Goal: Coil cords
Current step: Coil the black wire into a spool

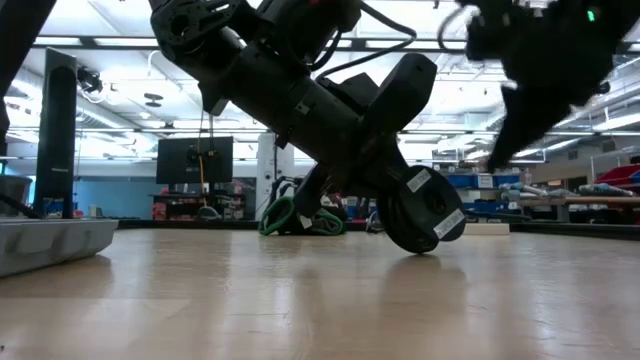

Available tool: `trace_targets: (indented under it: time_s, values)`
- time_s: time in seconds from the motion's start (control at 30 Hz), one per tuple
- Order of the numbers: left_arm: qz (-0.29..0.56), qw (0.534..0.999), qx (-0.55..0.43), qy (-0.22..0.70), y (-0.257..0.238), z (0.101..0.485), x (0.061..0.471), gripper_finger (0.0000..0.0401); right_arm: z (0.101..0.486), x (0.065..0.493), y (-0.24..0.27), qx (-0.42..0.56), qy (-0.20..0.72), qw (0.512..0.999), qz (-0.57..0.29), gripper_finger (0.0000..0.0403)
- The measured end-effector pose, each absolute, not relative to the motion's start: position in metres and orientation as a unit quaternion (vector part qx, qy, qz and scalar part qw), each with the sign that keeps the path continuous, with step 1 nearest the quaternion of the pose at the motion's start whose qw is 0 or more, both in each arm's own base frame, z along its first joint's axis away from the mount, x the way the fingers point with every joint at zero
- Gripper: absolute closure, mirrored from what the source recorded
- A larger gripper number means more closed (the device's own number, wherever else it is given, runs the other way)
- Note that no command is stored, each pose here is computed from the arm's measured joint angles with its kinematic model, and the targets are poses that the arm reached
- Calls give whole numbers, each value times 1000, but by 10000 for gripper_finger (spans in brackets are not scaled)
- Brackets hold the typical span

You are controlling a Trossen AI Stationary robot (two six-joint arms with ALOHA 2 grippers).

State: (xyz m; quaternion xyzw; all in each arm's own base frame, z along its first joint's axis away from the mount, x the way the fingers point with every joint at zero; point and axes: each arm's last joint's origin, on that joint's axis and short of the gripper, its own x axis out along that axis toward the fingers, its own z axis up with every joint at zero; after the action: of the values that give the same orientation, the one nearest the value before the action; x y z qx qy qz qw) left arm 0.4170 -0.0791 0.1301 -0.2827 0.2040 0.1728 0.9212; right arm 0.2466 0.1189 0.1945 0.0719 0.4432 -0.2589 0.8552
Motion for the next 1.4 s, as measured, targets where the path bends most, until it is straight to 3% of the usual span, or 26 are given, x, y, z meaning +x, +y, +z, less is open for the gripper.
trace_targets:
  time_s: [0.1,0.5,0.73,1.4]
  values:
    - [171,922,-285,199,-79,131,418,401,182,240,117,75,465,836,-282,356]
    - [191,925,-300,137,-77,140,421,401,162,240,125,135,439,858,-229,379]
    - [195,922,-321,99,-71,146,425,401,160,240,122,120,433,863,-233,400]
    - [233,922,-305,57,-70,151,425,401,164,261,109,132,418,880,-182,397]
